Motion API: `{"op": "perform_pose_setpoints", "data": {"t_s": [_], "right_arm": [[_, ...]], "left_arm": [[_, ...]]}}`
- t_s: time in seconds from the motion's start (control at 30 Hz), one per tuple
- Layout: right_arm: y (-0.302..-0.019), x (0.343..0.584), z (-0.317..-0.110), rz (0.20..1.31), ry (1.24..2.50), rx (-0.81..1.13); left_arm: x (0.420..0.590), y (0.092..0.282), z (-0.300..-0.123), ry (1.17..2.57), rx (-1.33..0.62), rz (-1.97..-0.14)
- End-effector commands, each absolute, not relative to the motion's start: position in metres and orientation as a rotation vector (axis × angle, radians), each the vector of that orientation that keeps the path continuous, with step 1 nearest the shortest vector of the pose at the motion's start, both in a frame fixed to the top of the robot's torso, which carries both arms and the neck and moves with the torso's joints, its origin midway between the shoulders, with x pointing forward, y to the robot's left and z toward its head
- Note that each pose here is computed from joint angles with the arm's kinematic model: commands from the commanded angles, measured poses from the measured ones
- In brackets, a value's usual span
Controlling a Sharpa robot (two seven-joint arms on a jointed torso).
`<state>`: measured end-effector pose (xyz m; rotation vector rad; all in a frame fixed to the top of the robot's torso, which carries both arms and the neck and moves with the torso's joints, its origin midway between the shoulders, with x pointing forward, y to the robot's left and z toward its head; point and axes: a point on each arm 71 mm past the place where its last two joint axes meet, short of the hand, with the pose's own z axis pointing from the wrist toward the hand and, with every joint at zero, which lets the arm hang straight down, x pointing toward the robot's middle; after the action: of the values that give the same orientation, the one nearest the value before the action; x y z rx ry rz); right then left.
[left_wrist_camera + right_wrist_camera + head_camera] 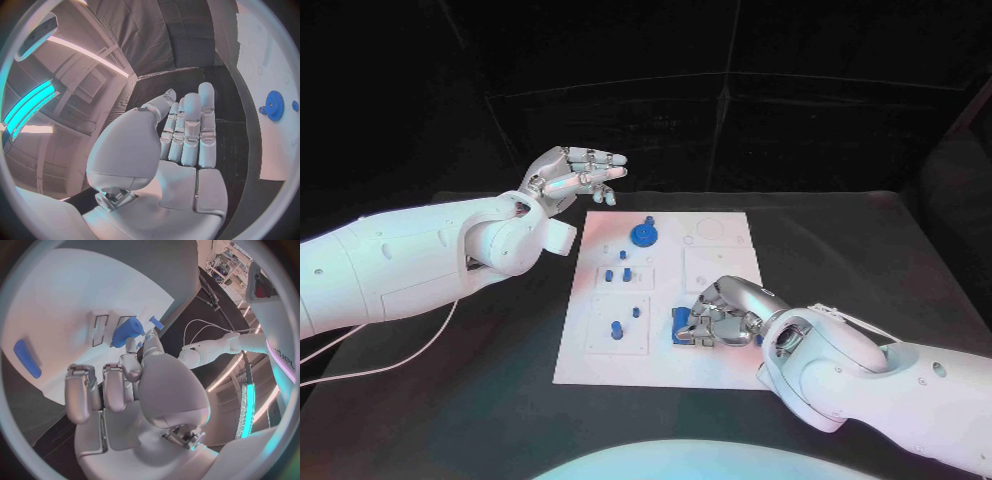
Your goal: Assemble the parts on the task board
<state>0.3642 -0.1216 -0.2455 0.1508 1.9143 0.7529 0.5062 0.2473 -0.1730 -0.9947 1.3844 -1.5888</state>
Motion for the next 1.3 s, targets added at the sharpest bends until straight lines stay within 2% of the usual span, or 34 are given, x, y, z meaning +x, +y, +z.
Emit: {"op": "perform_pose_setpoints", "data": {"t_s": [0.03,0.43,1.1,1.3], "right_arm": [[-0.1159,0.3652,-0.2455,0.76,1.909,0.102],[-0.1153,0.3719,-0.2493,0.672,1.901,0.082],[-0.1188,0.371,-0.249,0.611,1.895,-0.025],[-0.1199,0.3705,-0.248,0.627,1.885,-0.028]], "left_arm": [[0.506,0.2458,-0.1715,1.381,-0.99,-1.607],[0.5056,0.2462,-0.1713,1.38,-0.99,-1.606],[0.506,0.2472,-0.1714,1.379,-0.991,-1.604],[0.5061,0.2475,-0.1715,1.379,-0.991,-1.603]]}}
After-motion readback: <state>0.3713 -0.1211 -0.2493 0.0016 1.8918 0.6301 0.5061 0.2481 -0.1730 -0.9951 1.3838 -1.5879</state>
